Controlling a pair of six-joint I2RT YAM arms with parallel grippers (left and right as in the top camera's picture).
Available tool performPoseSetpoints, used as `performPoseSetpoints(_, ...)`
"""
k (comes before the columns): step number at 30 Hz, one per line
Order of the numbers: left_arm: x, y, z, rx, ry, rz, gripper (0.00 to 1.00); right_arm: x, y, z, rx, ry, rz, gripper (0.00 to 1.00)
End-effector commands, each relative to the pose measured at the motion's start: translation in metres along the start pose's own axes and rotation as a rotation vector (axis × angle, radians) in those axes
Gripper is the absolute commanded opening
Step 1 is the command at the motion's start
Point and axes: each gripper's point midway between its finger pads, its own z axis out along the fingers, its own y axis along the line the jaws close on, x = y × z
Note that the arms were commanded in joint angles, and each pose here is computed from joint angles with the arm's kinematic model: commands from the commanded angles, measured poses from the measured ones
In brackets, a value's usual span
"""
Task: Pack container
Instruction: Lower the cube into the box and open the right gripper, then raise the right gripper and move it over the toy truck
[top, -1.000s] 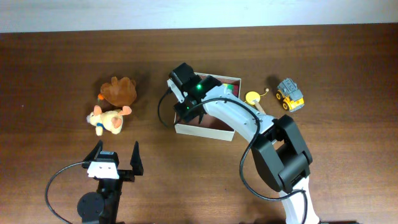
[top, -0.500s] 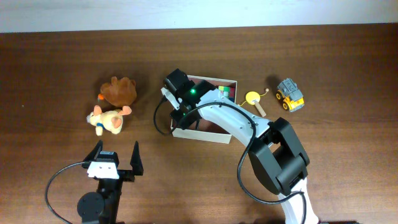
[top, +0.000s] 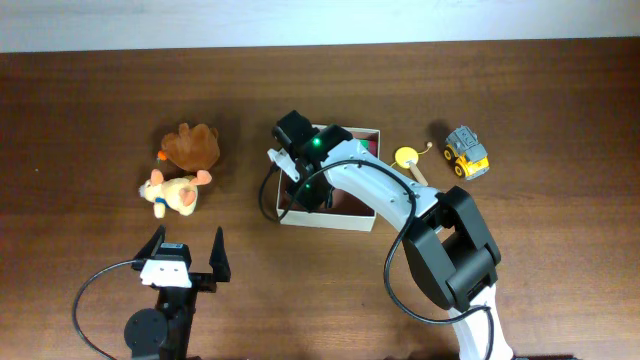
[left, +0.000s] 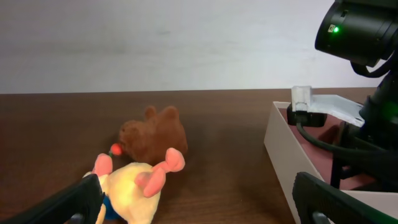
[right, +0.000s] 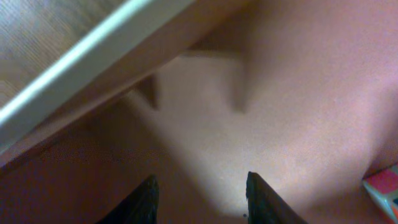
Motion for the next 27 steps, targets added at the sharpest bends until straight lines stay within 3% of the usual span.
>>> performPoseSetpoints(1, 0.001, 0.0, 0.0, 0.005, -0.003, 0.009, 0.99, -0.004, 0.006, -0.002, -0.039, -0.009, -0.058, 0.41)
performPoseSetpoints(12, 0.001, 0.0, 0.0, 0.005, -0.003, 0.009, 0.99, -0.011, 0.002, -0.006, -0.04, -0.039, -0.09, 0.45)
performPoseSetpoints(20, 0.001, 0.0, 0.0, 0.005, -0.003, 0.009, 0.99, -0.045, -0.031, -0.064, 0.001, -0.148, -0.042, 0.48)
performPoseSetpoints(27, 0.001, 0.0, 0.0, 0.005, -0.003, 0.009, 0.99, -0.051, -0.086, -0.138, 0.095, -0.222, 0.126, 0.7)
